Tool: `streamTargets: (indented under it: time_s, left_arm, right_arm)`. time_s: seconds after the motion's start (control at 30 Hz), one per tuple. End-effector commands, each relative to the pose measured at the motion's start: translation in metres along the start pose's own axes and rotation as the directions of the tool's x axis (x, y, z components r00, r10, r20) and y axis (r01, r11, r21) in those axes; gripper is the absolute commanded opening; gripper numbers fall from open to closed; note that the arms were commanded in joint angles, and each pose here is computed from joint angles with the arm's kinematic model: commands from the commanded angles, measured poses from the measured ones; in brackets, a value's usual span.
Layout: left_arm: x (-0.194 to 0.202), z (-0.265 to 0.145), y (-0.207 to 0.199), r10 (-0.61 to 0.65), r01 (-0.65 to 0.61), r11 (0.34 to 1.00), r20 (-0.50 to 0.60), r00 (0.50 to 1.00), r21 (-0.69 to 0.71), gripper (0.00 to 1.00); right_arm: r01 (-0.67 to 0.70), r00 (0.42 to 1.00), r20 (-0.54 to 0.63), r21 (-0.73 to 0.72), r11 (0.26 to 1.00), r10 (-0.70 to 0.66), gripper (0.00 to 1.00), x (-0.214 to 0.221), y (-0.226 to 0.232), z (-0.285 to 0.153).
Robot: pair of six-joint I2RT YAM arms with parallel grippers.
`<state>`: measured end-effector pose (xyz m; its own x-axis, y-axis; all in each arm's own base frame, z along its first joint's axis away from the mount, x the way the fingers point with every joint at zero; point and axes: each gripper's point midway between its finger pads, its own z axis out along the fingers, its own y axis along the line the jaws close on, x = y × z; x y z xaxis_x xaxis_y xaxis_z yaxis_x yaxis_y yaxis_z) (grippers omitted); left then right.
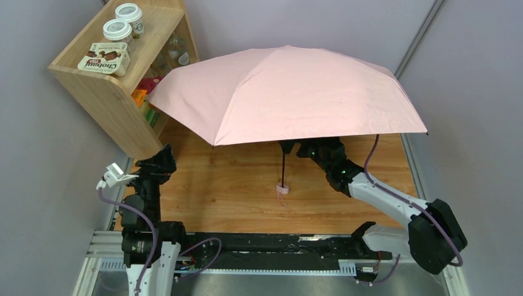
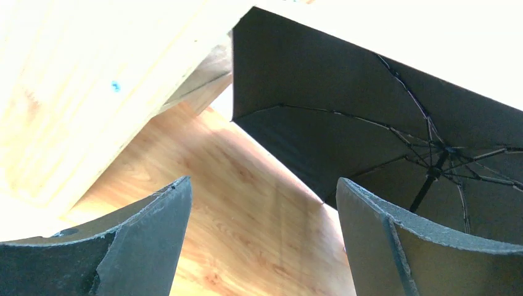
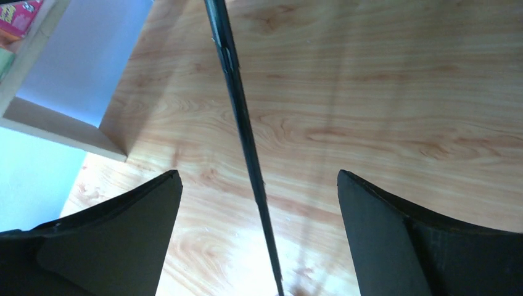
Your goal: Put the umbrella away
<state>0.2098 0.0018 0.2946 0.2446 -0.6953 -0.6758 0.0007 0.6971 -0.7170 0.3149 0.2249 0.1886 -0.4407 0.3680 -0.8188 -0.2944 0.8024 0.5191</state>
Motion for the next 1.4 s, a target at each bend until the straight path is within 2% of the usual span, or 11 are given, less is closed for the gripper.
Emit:
streamTargets:
  time_s: [0.0, 0.13, 0.2, 0.37, 0.47, 0.53, 0.63, 0.7, 0.9, 1.1, 1.37]
  left_arm:
    - [0.008, -0.031, 0.034, 0.008, -0.026, 0.98, -0.092, 0.996, -0.199, 0.93]
    - [-0.007, -0.071, 0.039, 0.0, -0.036, 0.955, -0.12, 0.993, -0.295, 0.93]
    - [-0.019, -0.086, 0.032, 0.021, -0.055, 0.957, -0.122, 0.992, -0.286, 1.0]
    - [-0.044, -0.114, 0.009, 0.0, -0.021, 0.97, -0.084, 0.996, -0.241, 1.0]
    - [-0.051, -0.12, -0.023, 0.049, -0.059, 0.994, -0.106, 0.993, -0.087, 0.97]
    - [-0.059, -0.126, -0.052, 0.104, -0.099, 0.993, -0.098, 0.99, 0.06, 0.95]
    - [-0.072, -0.135, -0.08, 0.16, -0.146, 0.971, -0.06, 0.985, 0.187, 0.94]
    - [-0.074, -0.141, -0.095, 0.205, -0.184, 0.945, -0.05, 0.977, 0.269, 0.92]
    - [-0.043, -0.126, -0.102, 0.223, -0.15, 0.929, -0.188, 0.956, 0.339, 0.89]
    - [0.026, -0.11, -0.131, 0.18, 0.129, 0.845, -0.504, 0.844, 0.519, 0.76]
    - [0.036, -0.094, -0.167, 0.123, 0.371, 0.719, -0.632, 0.765, 0.589, 0.74]
  right_arm:
    - [-0.046, 0.991, 0.125, -0.046, 0.998, 0.052, 1.0, -0.034, 0.031, 0.023]
    - [-0.072, 0.985, 0.154, -0.022, 0.997, 0.074, 1.0, -0.032, 0.029, 0.043]
    - [-0.079, 0.982, 0.173, 0.015, 0.997, 0.075, 0.92, -0.033, 0.022, 0.052]
    - [-0.043, 0.981, 0.187, -0.007, 0.999, 0.044, 0.7, -0.032, 0.028, 0.073]
    - [0.003, 0.986, 0.167, -0.031, 1.0, 0.002, 0.47, -0.031, 0.037, 0.086]
    - [0.019, 0.987, 0.163, -0.024, 1.0, -0.015, 0.39, -0.034, 0.039, 0.092]
    - [0.032, 0.986, 0.164, -0.022, 0.999, -0.028, 0.07, -0.039, 0.04, 0.09]
    - [0.031, 0.987, 0.16, -0.036, 0.999, -0.025, 0.0, -0.038, 0.043, 0.084]
    - [-0.009, 0.99, 0.134, -0.228, 0.974, 0.041, 0.0, -0.053, 0.084, 0.045]
    - [0.002, 0.987, 0.145, -0.437, 0.899, 0.068, 0.0, -0.101, 0.142, -0.018]
    - [0.017, 0.976, 0.19, -0.543, 0.839, 0.103, 0.0, -0.141, 0.176, -0.058]
